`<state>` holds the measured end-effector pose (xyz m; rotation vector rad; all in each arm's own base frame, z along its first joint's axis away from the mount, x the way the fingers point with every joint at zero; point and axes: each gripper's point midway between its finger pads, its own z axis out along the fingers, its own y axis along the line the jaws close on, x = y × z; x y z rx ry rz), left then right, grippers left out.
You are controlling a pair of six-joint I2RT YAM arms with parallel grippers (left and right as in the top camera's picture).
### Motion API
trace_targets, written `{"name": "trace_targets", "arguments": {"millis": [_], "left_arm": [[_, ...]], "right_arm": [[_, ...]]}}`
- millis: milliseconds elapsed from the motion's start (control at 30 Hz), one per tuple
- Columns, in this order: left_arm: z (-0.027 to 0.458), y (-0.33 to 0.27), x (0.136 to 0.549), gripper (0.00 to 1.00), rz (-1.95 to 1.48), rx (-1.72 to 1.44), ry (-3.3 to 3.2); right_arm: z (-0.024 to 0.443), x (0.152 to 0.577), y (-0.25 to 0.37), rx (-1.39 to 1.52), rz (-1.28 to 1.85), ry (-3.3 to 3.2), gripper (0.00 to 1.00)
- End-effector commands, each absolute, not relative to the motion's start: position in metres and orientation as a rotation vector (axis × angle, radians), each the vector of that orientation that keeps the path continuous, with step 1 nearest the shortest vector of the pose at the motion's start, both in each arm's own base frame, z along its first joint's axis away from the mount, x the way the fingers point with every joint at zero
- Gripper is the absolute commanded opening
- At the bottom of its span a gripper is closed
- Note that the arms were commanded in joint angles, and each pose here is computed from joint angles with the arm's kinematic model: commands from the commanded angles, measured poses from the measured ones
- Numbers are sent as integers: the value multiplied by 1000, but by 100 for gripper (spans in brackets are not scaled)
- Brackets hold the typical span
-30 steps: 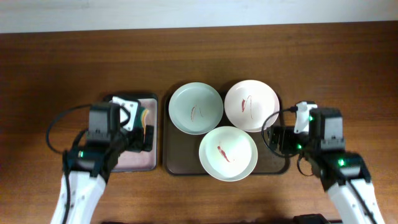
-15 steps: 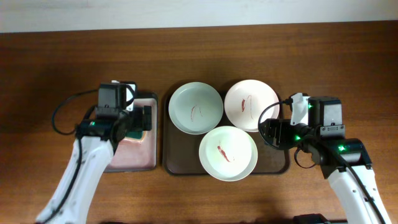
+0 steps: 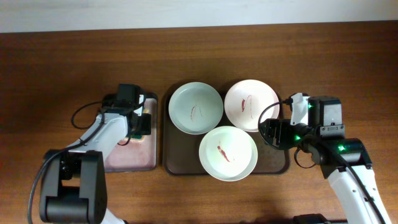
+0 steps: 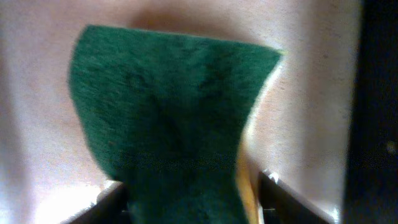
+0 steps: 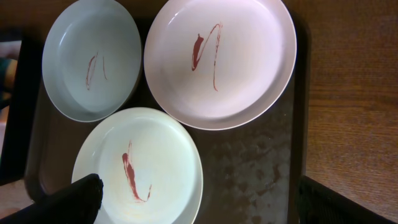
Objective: Clean dirty plates on tray and stack at the side
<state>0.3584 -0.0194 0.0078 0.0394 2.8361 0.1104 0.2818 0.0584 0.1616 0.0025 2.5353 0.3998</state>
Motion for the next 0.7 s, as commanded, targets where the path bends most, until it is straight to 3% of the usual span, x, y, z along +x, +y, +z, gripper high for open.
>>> {"name": "trace_targets", "arguments": {"millis": [0,67,100,200,367,433,600,667], "left_arm": [[6,-18,363,27,110,25,2837],[6,-18,361,4,112,26,2847],[5,-17,360,1,113,26,2852],[6,-18,356,0,103,29,2864],[62,-31,360,0,-11,35,2778],[62,-33,351,0,-29,19,2808],[43,-32,317,0,-43,-5,2941],[42,-39,312,0,-104,1,2961]], "right_arm": [[169,286,60,2,413,2517,99],[169,286,60,2,413,2517,99],[169,286,60,2,412,2516,99],[166,285,60,5,413,2532,100],[132,279,69,10,472,2684,88],[113,277,80,-22,497,2760,85],[58,264,98,-72,508,2983,69],[39,259,103,-87,502,3052,57]]}}
